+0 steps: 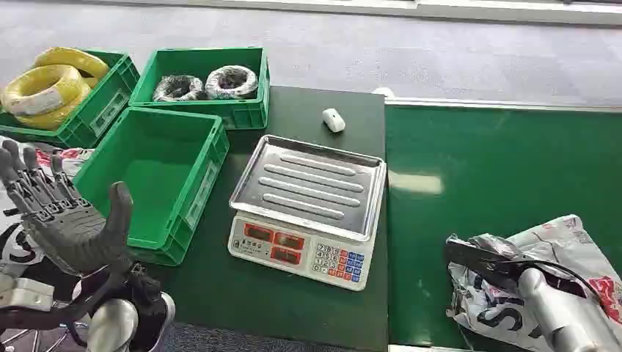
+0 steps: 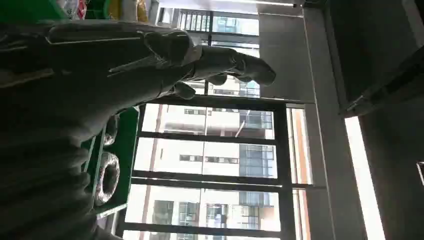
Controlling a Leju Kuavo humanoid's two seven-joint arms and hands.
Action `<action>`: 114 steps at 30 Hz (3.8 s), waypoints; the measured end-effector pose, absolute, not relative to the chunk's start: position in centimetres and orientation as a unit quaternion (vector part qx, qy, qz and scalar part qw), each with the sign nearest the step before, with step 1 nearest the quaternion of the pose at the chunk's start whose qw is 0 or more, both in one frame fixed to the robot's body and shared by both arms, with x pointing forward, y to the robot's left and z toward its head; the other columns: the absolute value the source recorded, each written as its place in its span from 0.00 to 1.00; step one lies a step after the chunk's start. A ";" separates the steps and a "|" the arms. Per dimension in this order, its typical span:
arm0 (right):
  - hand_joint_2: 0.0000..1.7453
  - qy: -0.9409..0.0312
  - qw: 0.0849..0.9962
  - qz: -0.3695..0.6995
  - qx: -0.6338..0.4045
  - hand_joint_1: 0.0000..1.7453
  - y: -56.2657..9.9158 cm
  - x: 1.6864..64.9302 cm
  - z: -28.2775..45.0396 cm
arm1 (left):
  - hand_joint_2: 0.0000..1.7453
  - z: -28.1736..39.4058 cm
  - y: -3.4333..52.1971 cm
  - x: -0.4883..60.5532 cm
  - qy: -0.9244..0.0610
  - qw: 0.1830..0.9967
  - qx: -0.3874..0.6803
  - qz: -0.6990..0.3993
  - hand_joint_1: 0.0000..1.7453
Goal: Moved the parcel from conveyor to table for the left to box.
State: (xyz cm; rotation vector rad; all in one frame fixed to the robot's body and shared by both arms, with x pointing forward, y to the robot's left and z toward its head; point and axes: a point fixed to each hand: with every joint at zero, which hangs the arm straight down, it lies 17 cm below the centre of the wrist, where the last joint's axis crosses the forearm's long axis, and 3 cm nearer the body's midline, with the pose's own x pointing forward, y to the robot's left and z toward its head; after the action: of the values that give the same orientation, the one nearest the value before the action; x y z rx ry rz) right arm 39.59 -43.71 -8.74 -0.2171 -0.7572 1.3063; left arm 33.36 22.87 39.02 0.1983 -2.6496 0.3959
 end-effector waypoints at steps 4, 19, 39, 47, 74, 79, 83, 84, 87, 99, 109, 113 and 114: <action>1.00 -0.355 0.716 0.589 -0.121 1.00 -43.5 40.5 -8.6 | 1.00 39.0 23.1 33.4 -0.960 0.225 0.077 0.146 0.00; 1.00 -0.468 0.533 0.530 -0.465 1.00 -45.2 58.2 11.9 | 1.00 38.9 23.6 33.1 -0.958 0.225 0.091 0.153 0.00; 1.00 -0.566 0.362 0.632 -0.388 1.00 -10.9 64.0 24.9 | 1.00 38.0 17.9 35.1 -0.960 0.254 0.014 0.118 0.00; 1.00 -0.575 0.309 0.674 -0.346 1.00 -3.3 61.2 24.2 | 1.00 38.4 17.2 35.2 -0.963 0.249 0.005 0.107 0.00; 1.00 -0.646 0.250 0.683 -0.233 0.00 5.7 55.0 22.0 | 1.00 40.4 16.1 36.0 -0.970 0.225 -0.014 0.093 0.00; 1.00 -0.645 0.250 0.683 -0.232 0.00 5.7 55.0 21.9 | 1.00 40.3 16.1 36.1 -0.970 0.226 -0.013 0.092 0.00; 1.00 -0.651 0.249 0.672 -0.248 0.00 5.4 55.4 22.4 | 1.00 40.5 16.1 36.1 -0.970 0.225 -0.014 0.093 0.00; 1.00 -0.656 0.247 0.665 -0.258 0.00 5.3 55.6 22.8 | 1.00 40.6 16.1 36.1 -0.970 0.224 -0.014 0.094 0.00; 0.00 -0.665 0.243 0.648 -0.280 0.00 4.6 56.3 23.7 | 1.00 40.8 16.1 36.1 -0.971 0.221 -0.014 0.094 0.00; 0.00 -0.768 0.167 0.471 -0.400 0.00 0.9 57.6 35.4 | 1.00 41.1 16.5 36.2 -0.973 0.210 0.024 0.093 0.00; 0.00 -0.907 0.175 0.175 -0.340 0.00 -11.2 46.3 39.6 | 1.00 41.2 6.7 44.9 -0.894 0.151 0.327 -0.267 0.00; 0.00 -0.914 0.208 0.138 -0.321 0.00 -13.4 43.4 36.7 | 1.00 38.9 3.1 52.0 -0.801 0.142 0.416 -0.407 0.00; 0.00 -0.914 0.217 0.135 -0.317 0.00 -13.6 43.0 35.9 | 1.00 37.6 1.9 53.5 -0.771 0.135 0.431 -0.449 0.00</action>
State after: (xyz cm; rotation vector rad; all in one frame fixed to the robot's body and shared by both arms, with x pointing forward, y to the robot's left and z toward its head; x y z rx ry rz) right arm 42.98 -13.59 35.93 -0.8774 -2.5309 0.3729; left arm 53.49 1.93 37.64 1.2500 -2.2336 -1.3009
